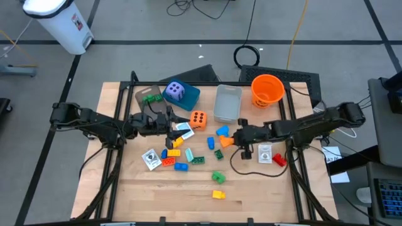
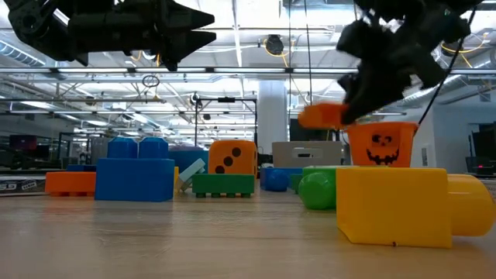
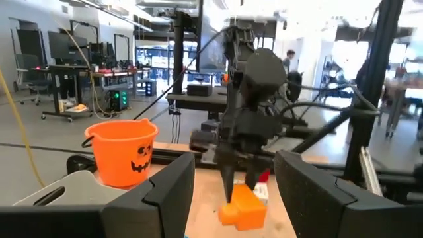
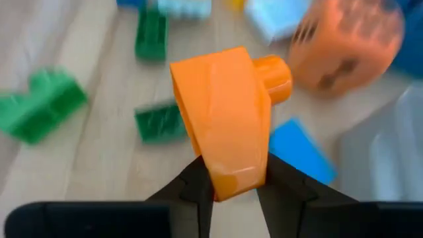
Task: Pick & Place Toys
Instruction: Put the orange game piece into the black bin
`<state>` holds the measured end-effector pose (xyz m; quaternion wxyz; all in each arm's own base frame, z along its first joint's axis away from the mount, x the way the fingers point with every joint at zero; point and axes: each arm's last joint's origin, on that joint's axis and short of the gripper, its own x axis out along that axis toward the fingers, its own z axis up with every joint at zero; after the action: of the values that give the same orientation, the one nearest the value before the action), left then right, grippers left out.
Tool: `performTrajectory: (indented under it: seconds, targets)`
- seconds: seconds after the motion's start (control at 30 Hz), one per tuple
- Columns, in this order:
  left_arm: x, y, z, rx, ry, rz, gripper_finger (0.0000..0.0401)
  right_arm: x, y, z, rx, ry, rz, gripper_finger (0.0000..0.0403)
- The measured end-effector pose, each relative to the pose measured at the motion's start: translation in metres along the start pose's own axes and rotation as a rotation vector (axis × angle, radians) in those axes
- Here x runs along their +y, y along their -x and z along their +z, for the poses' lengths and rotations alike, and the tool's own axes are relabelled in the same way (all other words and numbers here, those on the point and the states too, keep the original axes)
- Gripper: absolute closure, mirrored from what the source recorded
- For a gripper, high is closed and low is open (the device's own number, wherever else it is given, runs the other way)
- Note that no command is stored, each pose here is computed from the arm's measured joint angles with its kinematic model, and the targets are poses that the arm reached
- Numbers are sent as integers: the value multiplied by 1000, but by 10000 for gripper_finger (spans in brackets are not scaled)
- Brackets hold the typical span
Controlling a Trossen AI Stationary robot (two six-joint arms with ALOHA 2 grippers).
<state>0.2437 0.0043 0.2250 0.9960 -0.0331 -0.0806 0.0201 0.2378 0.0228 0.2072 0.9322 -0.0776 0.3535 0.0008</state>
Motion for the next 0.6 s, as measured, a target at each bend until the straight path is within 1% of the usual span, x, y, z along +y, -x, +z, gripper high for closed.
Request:
performTrajectory:
  seconds: [0.07, 0.13, 0.27, 0.37, 0.43, 0.5, 0.6]
  targets:
    - [2, 0, 2, -27, 53, 26, 187, -2, 9, 7, -78, 36, -26, 311]
    - [5, 0, 4, -41, 119, 60, 187, -5, 15, 15, -156, 76, -82, 311]
    - [13, -1, 1, -42, 241, 124, 187, -9, 24, 26, -249, 182, -198, 311]
    - [19, -2, -4, -35, 364, 169, 187, -12, 27, 31, -276, 251, -299, 314]
    - [22, -5, -6, -34, 428, 180, 187, -14, 27, 33, -284, 282, -353, 320]
    - [24, -10, -6, -38, 474, 182, 187, -15, 26, 36, -291, 297, -408, 327]
    - [25, -22, -4, -42, 503, 178, 187, -16, 24, 39, -300, 316, -469, 333]
